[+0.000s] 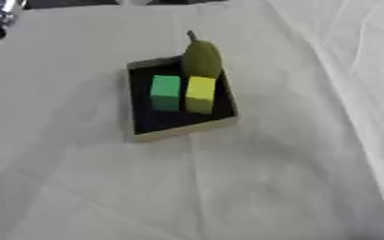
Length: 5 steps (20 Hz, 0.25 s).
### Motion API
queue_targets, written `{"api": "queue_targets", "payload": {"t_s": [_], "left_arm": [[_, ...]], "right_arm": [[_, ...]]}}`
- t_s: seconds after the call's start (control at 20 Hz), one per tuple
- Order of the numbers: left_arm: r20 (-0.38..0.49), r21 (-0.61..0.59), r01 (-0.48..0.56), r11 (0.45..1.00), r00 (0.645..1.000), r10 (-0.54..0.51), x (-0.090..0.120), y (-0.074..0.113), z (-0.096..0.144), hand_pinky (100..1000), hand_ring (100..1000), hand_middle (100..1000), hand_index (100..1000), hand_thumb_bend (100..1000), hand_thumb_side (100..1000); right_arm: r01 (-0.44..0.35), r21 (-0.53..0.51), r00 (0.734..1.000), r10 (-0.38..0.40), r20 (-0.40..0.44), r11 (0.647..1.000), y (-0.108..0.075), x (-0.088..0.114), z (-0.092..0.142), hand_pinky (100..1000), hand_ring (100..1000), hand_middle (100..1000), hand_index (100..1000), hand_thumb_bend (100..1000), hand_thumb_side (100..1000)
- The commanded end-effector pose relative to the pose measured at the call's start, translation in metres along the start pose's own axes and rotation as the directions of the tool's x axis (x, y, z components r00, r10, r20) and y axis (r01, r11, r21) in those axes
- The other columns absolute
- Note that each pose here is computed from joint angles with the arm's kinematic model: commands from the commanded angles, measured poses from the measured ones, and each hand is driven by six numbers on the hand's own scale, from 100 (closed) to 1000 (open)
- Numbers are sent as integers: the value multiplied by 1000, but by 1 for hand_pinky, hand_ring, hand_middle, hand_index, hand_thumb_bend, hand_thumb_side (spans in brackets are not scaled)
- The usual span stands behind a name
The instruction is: Pick up objects on the table and place them in the box.
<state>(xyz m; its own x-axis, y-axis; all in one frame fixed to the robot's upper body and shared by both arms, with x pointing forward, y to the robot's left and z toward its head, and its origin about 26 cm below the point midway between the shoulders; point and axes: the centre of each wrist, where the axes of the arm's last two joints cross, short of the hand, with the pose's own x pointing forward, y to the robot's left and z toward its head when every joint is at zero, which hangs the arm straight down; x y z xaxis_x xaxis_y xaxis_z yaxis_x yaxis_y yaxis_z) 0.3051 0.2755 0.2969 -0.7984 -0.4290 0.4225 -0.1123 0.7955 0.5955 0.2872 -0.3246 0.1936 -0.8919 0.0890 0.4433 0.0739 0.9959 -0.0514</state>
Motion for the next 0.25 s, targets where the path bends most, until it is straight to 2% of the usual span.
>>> {"api": "queue_targets", "payload": {"t_s": [0.05, 0.2, 0.25], "left_arm": [[84, 110, -43, 993, 996, 34, 0, 8, 6, 853, 792, 740, 816, 100, 520], [95, 160, -79, 984, 993, 65, -10, 2, 21, 855, 790, 739, 815, 100, 533], [94, 177, -93, 980, 993, 78, -12, 0, 25, 851, 786, 737, 814, 100, 586]], "right_arm": [[-21, -6, 999, 21, 44, 1000, -3, 6, -5, 884, 932, 588, 807, 100, 624], [-23, -19, 998, 24, 51, 1000, -3, 6, -4, 884, 932, 589, 807, 100, 624], [-24, -23, 998, 25, 53, 999, -4, 6, -4, 885, 932, 589, 807, 100, 622]]}}
